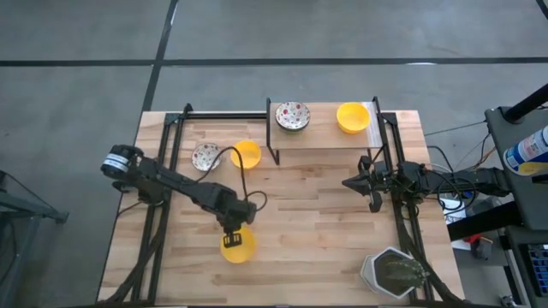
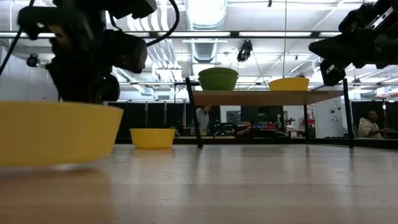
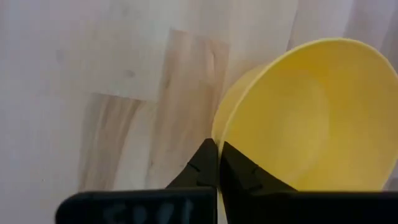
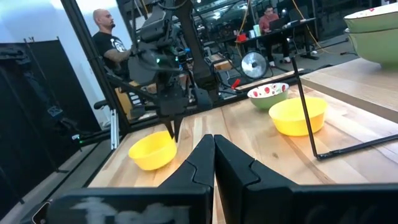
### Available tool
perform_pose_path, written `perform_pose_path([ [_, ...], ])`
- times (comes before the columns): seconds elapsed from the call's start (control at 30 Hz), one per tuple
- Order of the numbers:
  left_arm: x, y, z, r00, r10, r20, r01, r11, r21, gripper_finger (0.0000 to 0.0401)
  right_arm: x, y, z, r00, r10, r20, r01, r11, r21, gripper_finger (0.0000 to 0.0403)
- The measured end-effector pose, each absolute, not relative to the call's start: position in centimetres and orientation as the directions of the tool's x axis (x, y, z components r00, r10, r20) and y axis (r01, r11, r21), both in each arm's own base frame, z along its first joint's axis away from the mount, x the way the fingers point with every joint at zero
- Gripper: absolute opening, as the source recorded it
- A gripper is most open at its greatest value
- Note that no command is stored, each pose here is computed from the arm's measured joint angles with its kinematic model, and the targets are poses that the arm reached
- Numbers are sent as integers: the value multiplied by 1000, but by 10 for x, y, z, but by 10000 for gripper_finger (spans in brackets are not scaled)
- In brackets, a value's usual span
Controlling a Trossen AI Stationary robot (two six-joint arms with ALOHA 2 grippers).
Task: Pick & Place Mini bowls
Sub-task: Stack the bottom yellow bowl on the yellow bowl on the shelf
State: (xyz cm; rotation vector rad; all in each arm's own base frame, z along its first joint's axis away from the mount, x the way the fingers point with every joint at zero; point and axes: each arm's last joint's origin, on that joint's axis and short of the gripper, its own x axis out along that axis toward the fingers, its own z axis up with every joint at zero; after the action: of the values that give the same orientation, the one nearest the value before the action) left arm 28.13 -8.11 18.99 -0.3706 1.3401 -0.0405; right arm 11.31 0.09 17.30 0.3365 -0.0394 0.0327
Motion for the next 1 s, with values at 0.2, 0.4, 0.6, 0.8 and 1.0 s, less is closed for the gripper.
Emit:
perform_pose_path([
  [0.2,284,-62,216,321,-267,-909,-229,909,-348,1,113,1,173,999,26,44,-39,943,329,8],
  [0.4,295,-35,251,435,-276,-857,-265,870,-415,1,113,1,173,999,26,44,-39,943,329,8],
  [0.6,301,-7,286,483,-234,-844,-330,844,-423,0,113,1,173,999,26,44,-39,943,329,8],
  [0.8,303,22,326,561,-180,-808,-382,810,-445,0,113,1,173,999,26,44,-39,943,329,8],
  [1.0,297,54,354,609,-113,-785,-455,761,-462,0,113,1,173,999,26,44,-39,943,329,8],
])
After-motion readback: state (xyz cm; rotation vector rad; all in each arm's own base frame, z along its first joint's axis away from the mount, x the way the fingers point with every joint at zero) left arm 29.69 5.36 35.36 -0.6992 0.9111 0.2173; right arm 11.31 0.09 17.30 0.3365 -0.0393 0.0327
